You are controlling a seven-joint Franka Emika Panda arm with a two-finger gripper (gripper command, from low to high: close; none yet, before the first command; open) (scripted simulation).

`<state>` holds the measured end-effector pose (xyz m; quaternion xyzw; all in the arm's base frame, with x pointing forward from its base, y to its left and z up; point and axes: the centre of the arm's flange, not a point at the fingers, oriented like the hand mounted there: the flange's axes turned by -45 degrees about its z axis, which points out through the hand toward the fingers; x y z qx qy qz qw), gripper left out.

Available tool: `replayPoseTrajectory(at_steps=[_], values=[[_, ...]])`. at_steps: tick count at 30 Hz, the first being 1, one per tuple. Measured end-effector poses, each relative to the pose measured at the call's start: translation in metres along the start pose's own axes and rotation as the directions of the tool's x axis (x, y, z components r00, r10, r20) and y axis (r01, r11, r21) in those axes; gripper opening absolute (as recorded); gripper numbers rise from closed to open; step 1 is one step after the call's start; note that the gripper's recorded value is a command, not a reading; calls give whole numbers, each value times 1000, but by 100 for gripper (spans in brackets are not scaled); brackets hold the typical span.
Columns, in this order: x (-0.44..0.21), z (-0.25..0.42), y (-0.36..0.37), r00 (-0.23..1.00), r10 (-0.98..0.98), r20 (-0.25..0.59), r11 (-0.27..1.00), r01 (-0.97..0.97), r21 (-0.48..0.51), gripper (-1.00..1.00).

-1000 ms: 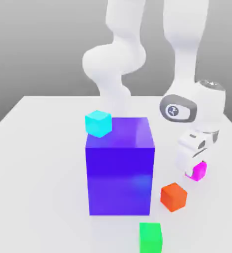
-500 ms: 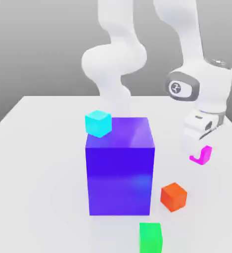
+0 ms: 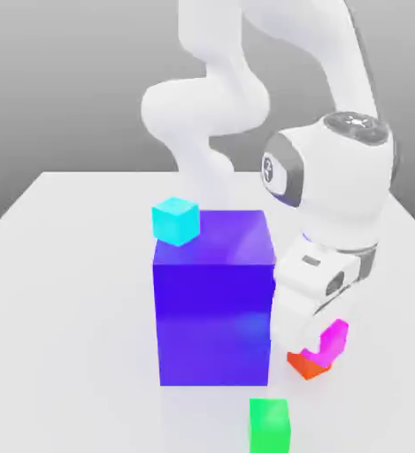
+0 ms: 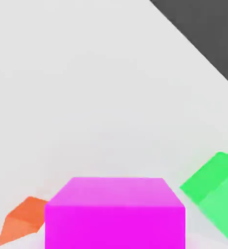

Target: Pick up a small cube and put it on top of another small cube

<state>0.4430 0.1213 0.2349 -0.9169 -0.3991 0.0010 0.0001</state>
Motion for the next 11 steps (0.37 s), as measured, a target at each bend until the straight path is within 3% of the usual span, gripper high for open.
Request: replayPoseTrajectory(at_steps=[3, 7, 8, 11], values=[[-7, -2, 40, 1000, -24, -1, 1000, 24, 0, -100], [-8, 42, 49, 999, -33, -1, 999, 33, 0, -100], [-8, 51, 49, 999, -33, -1, 999, 33, 0, 100], [-8, 51, 49, 999, -33, -1, 999, 33, 0, 100]])
